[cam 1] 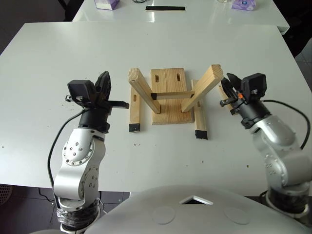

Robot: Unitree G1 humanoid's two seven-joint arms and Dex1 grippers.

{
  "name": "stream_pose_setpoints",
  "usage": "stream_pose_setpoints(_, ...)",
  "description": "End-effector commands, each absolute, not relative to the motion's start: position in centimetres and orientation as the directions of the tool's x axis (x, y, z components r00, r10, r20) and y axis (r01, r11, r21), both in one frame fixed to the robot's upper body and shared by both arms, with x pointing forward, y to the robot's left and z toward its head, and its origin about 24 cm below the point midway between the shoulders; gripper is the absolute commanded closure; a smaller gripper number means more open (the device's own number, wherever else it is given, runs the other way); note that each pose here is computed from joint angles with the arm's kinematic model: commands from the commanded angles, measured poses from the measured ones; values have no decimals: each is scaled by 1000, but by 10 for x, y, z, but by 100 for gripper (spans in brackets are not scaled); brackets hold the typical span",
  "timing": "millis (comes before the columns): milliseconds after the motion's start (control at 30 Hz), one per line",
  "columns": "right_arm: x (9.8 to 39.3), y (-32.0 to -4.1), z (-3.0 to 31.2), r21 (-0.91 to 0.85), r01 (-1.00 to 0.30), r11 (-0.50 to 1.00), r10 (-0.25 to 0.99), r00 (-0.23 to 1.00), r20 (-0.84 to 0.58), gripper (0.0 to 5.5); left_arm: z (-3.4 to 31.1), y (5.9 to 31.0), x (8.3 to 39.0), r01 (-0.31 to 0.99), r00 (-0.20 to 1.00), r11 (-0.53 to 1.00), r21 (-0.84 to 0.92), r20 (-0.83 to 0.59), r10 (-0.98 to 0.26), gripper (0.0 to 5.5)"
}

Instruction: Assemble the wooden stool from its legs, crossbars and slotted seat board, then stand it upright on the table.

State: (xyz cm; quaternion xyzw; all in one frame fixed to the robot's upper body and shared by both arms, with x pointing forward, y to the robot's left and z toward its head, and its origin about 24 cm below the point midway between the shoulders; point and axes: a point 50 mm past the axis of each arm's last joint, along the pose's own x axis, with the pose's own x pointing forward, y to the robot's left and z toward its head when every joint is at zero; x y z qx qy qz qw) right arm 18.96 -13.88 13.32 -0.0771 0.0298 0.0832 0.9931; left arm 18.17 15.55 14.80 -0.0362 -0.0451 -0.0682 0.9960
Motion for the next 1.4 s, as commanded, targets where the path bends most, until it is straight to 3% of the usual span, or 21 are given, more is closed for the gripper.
stream_pose_setpoints(33, 189, -130, 134, -189, -105, 976, 98, 994, -46, 547, 145, 147, 181, 120, 991, 990, -77, 72, -114, 550)
stream_pose_setpoints(100, 191, -130, 132, -205, -70, 976, 63, 997, -40, 547, 142, 151, 180, 71, 996, 995, -66, 61, -67, 550)
stream_pose_setpoints(267, 192, -158, 134, -264, 197, 944, -203, 979, 6, 547, 138, 178, 176, -127, 991, 992, -13, 41, 128, 550)
stream_pose_setpoints(333, 192, -165, 135, -279, 241, 929, -247, 969, 14, 547, 137, 189, 175, -190, 981, 982, 11, 37, 189, 550)
stream_pose_setpoints(400, 196, -152, 137, -246, 139, 959, -142, 990, 7, 547, 137, 177, 178, -81, 996, 997, 1, 37, 81, 550)
stream_pose_setpoints(467, 197, -111, 145, -198, -158, 967, 168, 985, 34, 547, 141, 146, 178, 144, 989, 989, -36, 50, -142, 550)
stream_pose_setpoints(533, 187, -68, 156, -214, -465, 859, 489, 869, 71, 547, 145, 109, 172, 385, 923, 919, -82, 59, -381, 550)
stream_pose_setpoints(567, 182, -54, 158, -238, -560, 794, 589, 805, 71, 547, 145, 93, 167, 485, 875, 868, -108, 53, -482, 550)
stream_pose_setpoints(633, 179, -46, 156, -243, -632, 736, 658, 752, 34, 547, 144, 78, 160, 577, 816, 808, -122, 38, -577, 550)
stream_pose_setpoints(700, 182, -50, 150, -258, -631, 731, 652, 758, -6, 547, 141, 79, 161, 569, 821, 814, -121, 23, -570, 550)
stream_pose_setpoints(833, 189, -67, 136, -263, -571, 777, 572, 816, -83, 547, 138, 96, 172, 481, 876, 873, -81, 7, -482, 550)
stream_pose_setpoints(1000, 195, -98, 134, -227, -502, 835, 494, 864, -94, 547, 137, 135, 181, 330, 944, 943, -32, -2, -330, 550)
stream_pose_setpoints(1133, 219, -137, 154, -262, -431, 864, 446, 895, -4, 547, 136, 157, 181, 367, 929, 927, -81, -25, -370, 550)
stream_pose_setpoints(1300, 249, -172, 186, -206, -517, 831, 537, 842, 54, 547, 148, 195, 190, 365, 930, 918, -155, 15, -367, 550)
stream_pose_setpoints(1400, 261, -163, 225, -50, -698, 714, 694, 698, 175, 547, 181, 227, 212, 361, 931, 916, -177, 132, -342, 550)
